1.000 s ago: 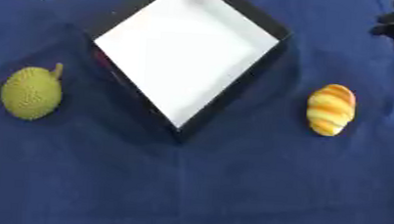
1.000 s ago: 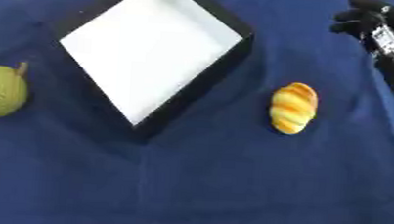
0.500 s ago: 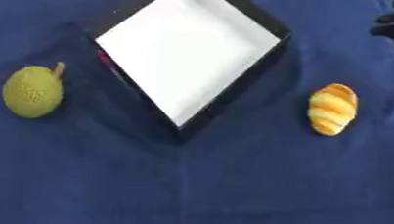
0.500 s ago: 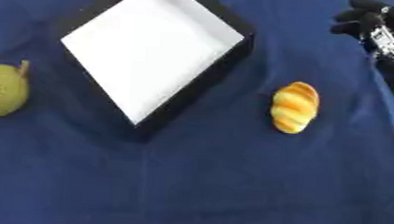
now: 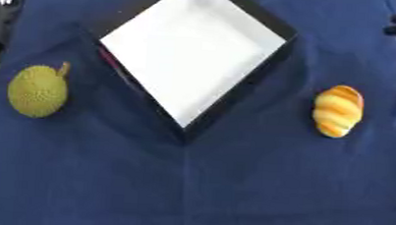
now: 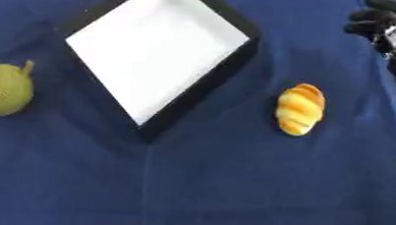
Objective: Pick up objects on the table and place them in the box.
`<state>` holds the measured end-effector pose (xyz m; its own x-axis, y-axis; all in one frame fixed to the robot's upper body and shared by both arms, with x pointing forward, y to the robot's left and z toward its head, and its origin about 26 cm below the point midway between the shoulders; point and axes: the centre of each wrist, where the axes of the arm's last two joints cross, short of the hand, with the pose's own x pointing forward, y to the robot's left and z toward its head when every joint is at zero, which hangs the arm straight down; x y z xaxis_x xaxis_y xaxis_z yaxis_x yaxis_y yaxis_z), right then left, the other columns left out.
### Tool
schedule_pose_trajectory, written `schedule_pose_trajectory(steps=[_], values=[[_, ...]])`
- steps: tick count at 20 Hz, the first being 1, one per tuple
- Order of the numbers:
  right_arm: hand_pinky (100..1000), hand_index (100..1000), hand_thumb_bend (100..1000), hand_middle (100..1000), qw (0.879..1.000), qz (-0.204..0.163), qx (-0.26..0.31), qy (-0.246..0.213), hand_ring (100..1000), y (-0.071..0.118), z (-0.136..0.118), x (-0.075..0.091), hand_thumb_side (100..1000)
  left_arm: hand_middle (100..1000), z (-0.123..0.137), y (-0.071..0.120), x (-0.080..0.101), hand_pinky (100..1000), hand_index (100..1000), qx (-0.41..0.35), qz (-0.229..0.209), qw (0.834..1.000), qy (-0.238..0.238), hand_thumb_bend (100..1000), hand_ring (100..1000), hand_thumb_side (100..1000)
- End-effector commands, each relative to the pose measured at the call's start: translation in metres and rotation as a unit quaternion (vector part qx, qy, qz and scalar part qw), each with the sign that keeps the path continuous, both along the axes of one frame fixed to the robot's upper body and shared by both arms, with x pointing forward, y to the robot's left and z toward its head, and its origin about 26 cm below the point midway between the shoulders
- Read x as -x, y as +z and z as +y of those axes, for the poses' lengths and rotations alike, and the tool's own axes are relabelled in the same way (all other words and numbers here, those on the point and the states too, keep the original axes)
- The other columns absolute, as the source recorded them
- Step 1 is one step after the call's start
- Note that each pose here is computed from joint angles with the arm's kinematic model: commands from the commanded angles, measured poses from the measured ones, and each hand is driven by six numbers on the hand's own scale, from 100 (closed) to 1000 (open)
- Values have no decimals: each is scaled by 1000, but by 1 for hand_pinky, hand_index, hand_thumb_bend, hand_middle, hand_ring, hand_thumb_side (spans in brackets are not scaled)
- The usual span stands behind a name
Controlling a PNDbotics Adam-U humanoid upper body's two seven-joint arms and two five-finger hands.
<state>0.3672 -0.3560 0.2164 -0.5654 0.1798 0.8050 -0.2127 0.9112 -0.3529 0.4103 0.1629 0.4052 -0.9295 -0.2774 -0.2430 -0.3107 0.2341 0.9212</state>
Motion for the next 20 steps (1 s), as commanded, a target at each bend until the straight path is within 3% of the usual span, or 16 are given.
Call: schedule_pose_trajectory(steps=[1, 11, 20], values=[[1000, 884, 100, 755, 999, -15, -9, -28, 789, 14, -11, 5, 601, 477, -5, -3, 2, 573, 495, -34, -15, 999, 1, 619, 530, 100], [1000, 883, 100, 754, 999, -17, -24, -45, 788, 19, -12, 8, 601, 487, -3, -43, -24, 580, 500, -113, 9, 993, 36, 599, 541, 100], [1000, 882, 100, 754, 999, -18, -26, -40, 787, 20, -11, 8, 600, 497, 4, -81, -57, 588, 511, -149, 68, 981, 101, 560, 551, 100]])
